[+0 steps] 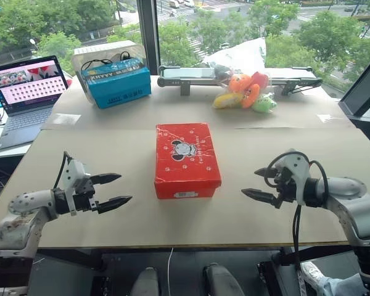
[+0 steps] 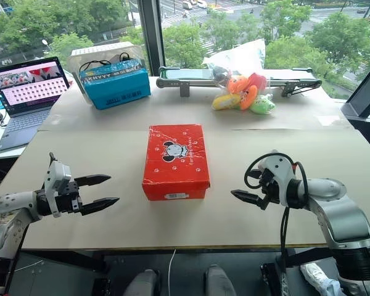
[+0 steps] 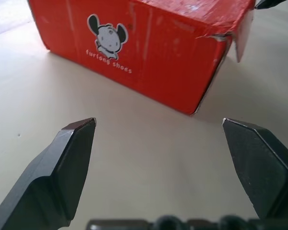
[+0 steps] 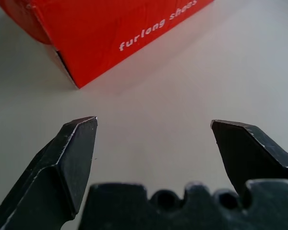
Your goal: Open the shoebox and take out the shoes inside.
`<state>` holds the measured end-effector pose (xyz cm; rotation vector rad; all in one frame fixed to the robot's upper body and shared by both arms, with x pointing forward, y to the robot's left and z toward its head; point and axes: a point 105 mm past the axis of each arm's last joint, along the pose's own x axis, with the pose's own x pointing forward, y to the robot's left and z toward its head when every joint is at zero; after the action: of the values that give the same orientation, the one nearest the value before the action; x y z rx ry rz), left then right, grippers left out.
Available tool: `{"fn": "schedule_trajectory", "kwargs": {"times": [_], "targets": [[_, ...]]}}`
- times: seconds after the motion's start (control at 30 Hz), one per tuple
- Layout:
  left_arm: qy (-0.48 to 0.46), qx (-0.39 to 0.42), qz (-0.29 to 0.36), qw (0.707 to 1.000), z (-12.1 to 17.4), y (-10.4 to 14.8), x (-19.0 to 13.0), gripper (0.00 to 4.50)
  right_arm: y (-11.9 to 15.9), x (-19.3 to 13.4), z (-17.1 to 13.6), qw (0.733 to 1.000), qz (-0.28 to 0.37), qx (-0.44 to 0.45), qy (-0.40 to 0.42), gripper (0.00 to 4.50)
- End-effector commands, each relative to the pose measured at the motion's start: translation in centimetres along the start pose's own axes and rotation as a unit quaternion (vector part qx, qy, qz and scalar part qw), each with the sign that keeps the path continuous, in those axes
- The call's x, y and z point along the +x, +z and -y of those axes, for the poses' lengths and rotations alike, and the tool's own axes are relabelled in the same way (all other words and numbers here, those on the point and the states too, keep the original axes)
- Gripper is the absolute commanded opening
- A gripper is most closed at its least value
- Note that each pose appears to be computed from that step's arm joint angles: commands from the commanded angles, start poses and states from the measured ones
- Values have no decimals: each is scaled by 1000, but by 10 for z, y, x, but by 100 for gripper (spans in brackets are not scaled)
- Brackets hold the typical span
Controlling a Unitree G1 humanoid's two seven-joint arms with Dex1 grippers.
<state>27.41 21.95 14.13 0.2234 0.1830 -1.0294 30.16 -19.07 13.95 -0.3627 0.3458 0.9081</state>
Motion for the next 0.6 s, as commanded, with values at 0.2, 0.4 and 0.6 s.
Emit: {"fn": "schedule_trajectory", "kwargs": {"times": [0.2, 0.4, 0.6], "targets": [[-41, 24, -5, 999, 10, 20, -1, 450, 11, 6, 17, 999, 13, -48, -3, 139], [-45, 22, -12, 999, 9, 24, -4, 450, 15, 24, 23, 998, 12, -67, 15, 5], [-33, 3, -49, 998, 3, 21, -22, 450, 20, 52, 32, 996, 11, -83, 22, 5]]}}
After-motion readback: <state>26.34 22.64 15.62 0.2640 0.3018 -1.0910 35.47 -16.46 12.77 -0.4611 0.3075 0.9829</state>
